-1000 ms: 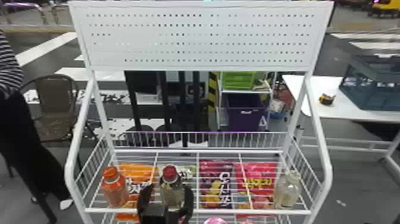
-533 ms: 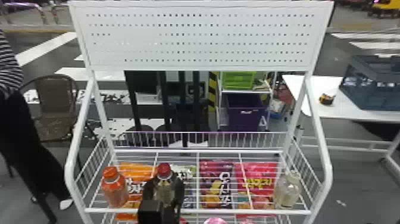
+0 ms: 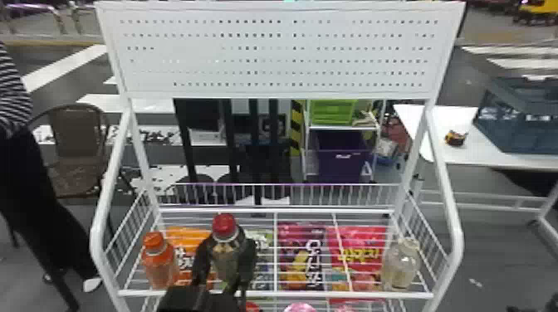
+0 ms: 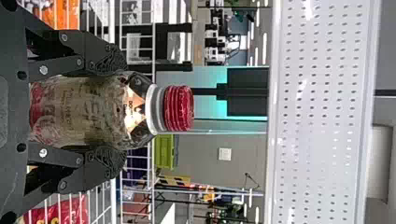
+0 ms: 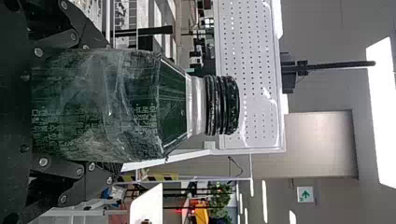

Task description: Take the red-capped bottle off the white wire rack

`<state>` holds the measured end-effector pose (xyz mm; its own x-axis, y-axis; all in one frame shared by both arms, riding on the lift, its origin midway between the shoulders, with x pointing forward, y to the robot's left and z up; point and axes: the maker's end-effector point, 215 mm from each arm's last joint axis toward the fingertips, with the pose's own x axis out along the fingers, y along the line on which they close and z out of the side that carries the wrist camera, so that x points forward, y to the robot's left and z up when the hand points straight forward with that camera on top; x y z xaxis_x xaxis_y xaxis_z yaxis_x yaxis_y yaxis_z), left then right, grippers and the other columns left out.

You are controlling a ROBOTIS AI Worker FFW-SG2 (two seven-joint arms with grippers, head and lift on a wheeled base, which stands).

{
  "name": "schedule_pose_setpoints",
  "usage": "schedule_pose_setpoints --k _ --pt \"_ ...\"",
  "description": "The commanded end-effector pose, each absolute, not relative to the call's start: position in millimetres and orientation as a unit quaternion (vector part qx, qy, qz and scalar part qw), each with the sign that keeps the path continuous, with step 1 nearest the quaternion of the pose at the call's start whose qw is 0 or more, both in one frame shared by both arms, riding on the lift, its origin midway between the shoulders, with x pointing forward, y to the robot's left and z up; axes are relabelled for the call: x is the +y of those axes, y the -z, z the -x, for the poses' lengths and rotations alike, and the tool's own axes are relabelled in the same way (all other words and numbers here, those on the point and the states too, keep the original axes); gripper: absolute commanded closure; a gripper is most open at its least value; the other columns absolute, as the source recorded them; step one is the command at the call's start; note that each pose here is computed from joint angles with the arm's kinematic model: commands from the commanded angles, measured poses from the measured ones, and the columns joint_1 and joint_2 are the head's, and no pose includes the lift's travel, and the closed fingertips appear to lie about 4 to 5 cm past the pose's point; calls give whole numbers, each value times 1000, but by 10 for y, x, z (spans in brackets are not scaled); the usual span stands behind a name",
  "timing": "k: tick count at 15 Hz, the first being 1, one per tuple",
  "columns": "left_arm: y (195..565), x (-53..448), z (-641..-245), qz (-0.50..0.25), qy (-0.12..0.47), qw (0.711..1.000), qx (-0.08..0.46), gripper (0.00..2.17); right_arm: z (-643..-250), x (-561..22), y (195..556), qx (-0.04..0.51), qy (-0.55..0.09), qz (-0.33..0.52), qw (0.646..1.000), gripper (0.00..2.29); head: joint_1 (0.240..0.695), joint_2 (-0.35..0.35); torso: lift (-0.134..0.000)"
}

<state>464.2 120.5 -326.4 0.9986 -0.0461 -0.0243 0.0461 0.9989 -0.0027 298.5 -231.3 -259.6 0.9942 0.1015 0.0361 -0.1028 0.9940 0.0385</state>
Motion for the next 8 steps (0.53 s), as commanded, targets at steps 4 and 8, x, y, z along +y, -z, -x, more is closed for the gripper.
schedule_pose_setpoints --k 4,8 --pt "2825 1807 -4161 -26 -16 999 10 2027 -2986 -2310 2647 -14 -51 -23 998 1214 499 0 0" --pt "2852 2221 -3954 -41 -42 998 4 2027 -3008 -2282 2627 -17 -53 -23 998 1217 499 0 0"
